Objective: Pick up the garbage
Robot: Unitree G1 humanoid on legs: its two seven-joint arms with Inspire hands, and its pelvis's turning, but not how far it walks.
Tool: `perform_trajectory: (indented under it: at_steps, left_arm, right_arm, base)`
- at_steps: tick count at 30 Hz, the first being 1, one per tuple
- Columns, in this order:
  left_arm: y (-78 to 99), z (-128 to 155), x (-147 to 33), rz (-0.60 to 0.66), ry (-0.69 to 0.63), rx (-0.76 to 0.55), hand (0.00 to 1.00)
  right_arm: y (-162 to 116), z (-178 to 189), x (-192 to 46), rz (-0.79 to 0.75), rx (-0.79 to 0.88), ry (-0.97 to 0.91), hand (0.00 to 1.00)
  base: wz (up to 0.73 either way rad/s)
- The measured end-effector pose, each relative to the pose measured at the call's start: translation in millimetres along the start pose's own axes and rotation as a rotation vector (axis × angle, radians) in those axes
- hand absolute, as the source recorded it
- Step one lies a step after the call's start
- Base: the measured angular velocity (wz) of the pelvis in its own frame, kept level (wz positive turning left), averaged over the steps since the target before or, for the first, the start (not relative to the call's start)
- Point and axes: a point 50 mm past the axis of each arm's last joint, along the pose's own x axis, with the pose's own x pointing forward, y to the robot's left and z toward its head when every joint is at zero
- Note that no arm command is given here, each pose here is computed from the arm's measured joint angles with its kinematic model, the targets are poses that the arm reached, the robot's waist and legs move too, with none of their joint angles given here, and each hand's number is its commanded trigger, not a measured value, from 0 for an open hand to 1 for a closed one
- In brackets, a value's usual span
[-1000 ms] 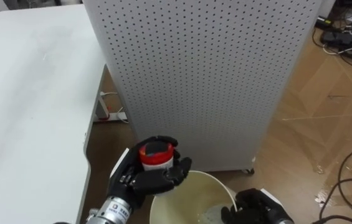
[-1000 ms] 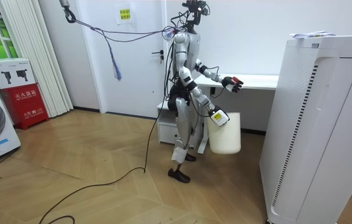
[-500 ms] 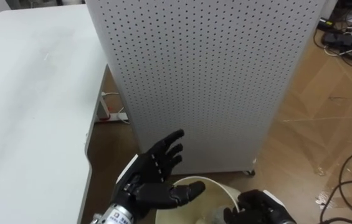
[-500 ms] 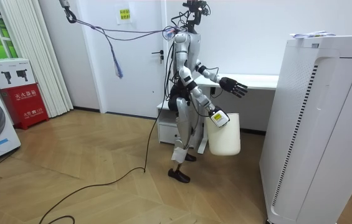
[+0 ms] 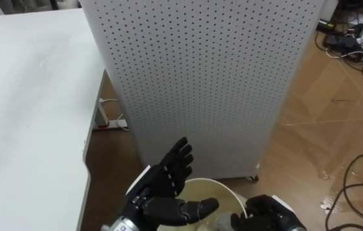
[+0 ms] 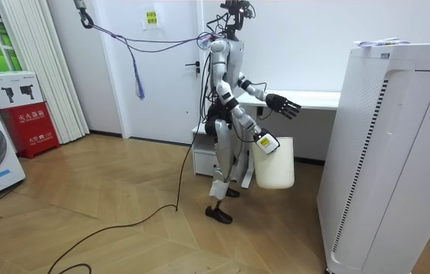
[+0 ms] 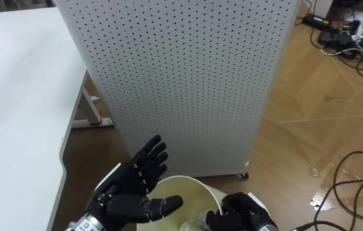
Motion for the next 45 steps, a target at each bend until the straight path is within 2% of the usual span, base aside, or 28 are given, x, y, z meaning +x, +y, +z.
perform_trajectory:
  at_steps: [4,7,10,14,16,25,30,36,45]
  left_arm:
    - [-0.6,13,1.0,0.0,-0.05,0.028,0.0]
    - [-9.5,30,3.9,-0.018,-0.104,0.112,0.0]
    - [-22.0,59,4.8,-0.036,-0.214,0.232,0.0]
    - [-28.2,74,2.3,-0.012,-0.282,0.3,0.0]
    - [-31.3,83,1.3,0.016,-0.319,0.388,0.0]
    - [-32.6,98,-0.4,0.134,-0.384,0.598,0.0]
    - [-34.1,126,-10.3,0.239,-0.54,0.755,0.0]
    - [-43.7,140,-16.4,0.301,-0.663,0.82,0.0]
    - [-35.6,150,-23.9,0.415,-0.716,0.85,0.0]
  right_arm:
    - [0,5,-1,0.001,-0.001,-0.029,1.0]
    - [5,3,-7,-0.008,0.003,-0.061,1.0]
    - [6,-4,-19,-0.018,0.023,-0.089,1.0]
    - [6,-15,-26,-0.039,0.048,-0.069,1.0]
    - [8,-13,-28,-0.055,0.052,-0.093,1.0]
    - [19,-18,-32,-0.044,0.08,-0.096,1.0]
    - [21,-26,-36,-0.036,0.092,-0.073,1.0]
    - [22,-30,-37,-0.038,0.092,-0.063,1.0]
    - [23,-32,-39,-0.004,0.092,-0.058,1.0]
  base:
    - [-0.09]
    - [-0.02]
    - [-0.03]
    - [0.0]
    - [-0.04]
    - [-0.25]
    - [-0.15]
    - [0.0]
    - [-0.19]
